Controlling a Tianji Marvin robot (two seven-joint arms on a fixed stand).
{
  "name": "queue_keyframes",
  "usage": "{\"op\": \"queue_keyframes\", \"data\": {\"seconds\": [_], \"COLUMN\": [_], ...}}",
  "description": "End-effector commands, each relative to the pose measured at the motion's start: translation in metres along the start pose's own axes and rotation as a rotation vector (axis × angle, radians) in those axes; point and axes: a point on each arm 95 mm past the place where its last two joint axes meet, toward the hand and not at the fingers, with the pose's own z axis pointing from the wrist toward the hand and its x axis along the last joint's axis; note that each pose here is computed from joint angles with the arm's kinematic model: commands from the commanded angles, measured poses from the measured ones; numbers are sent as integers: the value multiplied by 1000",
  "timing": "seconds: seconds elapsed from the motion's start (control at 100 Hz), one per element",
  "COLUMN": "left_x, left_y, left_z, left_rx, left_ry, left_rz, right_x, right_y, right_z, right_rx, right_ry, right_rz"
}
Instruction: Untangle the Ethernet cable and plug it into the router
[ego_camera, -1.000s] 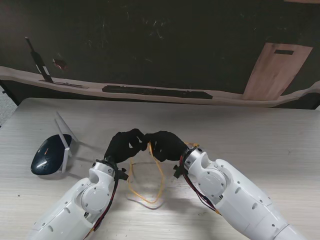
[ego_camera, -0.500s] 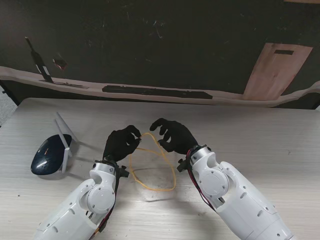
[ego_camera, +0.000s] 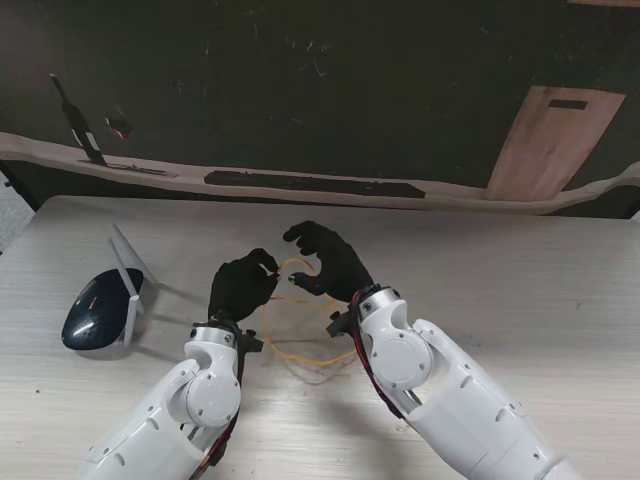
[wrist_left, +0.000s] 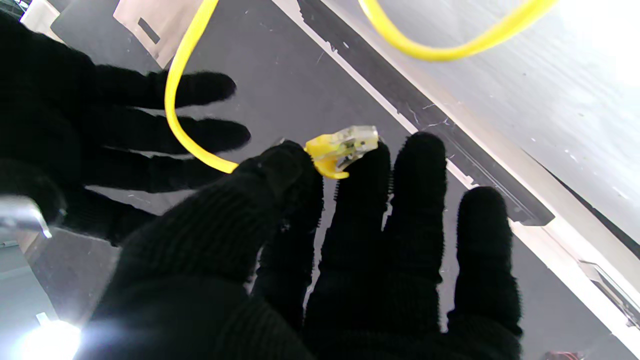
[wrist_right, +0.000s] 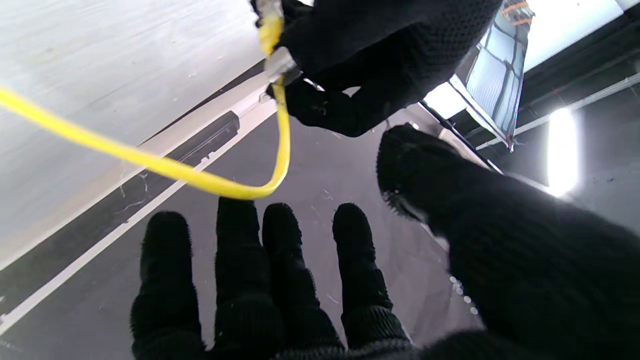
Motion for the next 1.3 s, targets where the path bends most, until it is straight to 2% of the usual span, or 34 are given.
{"op": "queue_keyframes", "data": {"seconds": [0.0,0.09,0.24,0.46,0.77,0.98,1.29], "left_x": [4,4,4,3,3,1,-9], "left_y": [3,4,3,2,4,2,-9], "left_z": [0,0,0,-1,-1,-1,-5], "left_rx": [-18,-23,-31,-31,-53,-56,-136], "left_ry": [0,4,9,12,22,36,98], "left_rz": [-13,-27,-23,-24,-24,-31,-91], "right_x": [9,12,9,-1,-10,-15,-26], "right_y": [-10,-23,-36,-34,-29,-24,-11], "right_z": [6,10,12,9,11,11,7], "right_rx": [1,-17,-26,-23,2,28,-9], "right_ry": [-12,-57,-135,-193,-178,-165,-183], "right_rz": [55,122,169,85,-27,-50,-40]}}
